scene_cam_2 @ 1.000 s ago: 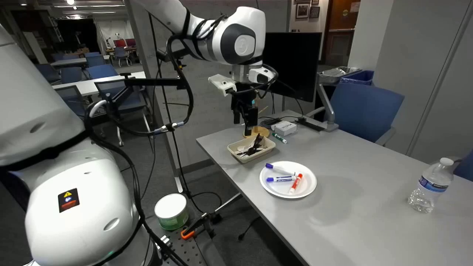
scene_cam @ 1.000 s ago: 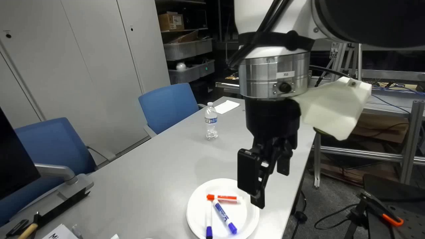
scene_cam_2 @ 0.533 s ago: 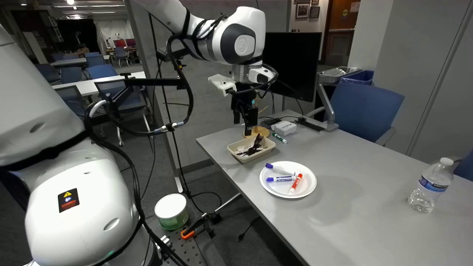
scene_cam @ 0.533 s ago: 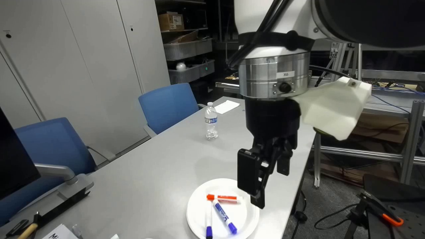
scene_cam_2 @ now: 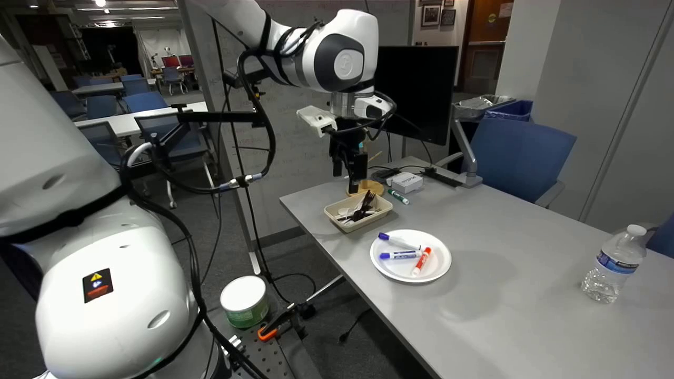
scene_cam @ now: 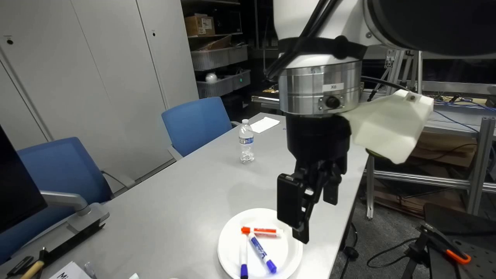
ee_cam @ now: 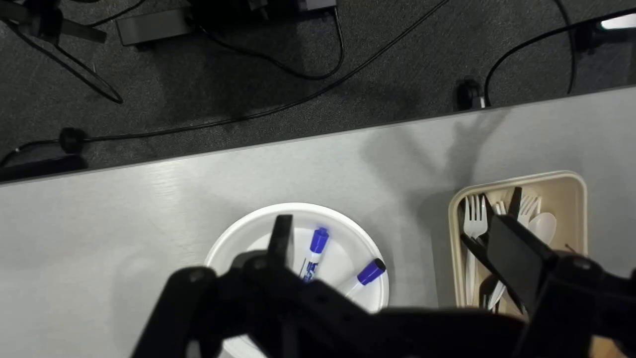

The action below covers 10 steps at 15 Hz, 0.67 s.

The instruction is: Remove the markers from the white plate

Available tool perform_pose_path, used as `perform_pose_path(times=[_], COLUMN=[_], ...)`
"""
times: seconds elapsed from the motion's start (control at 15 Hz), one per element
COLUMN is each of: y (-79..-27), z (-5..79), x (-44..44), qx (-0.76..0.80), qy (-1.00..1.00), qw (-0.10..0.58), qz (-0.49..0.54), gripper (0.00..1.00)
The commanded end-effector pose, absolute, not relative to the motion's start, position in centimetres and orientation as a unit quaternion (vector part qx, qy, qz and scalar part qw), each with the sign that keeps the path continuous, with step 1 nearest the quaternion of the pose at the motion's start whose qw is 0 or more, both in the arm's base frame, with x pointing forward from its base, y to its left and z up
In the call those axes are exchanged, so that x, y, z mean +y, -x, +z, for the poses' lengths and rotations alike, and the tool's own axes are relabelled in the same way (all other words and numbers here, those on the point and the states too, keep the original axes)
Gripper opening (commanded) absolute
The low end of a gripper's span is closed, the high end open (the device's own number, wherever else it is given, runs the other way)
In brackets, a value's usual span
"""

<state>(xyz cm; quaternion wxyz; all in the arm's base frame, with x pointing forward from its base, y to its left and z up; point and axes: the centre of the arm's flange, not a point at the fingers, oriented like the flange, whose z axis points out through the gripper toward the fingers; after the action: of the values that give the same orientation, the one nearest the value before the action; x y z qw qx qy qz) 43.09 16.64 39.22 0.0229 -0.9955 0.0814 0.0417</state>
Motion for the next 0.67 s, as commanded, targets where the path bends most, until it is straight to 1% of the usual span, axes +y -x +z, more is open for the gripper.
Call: perform_pose_path(times=[0.0,0.4,0.6], y=[-43.1,-43.1,-44.7], z=[39.2,39.2,38.5], x=[16.6,16.6,16.1], qx=[0.081,0.081,0.090], qy=[0.996,0.996,0.995], qw=[0.023,0.023,0.020], qz=[0.042,0.042,0.043], gripper=[1.00,1.00,1.00])
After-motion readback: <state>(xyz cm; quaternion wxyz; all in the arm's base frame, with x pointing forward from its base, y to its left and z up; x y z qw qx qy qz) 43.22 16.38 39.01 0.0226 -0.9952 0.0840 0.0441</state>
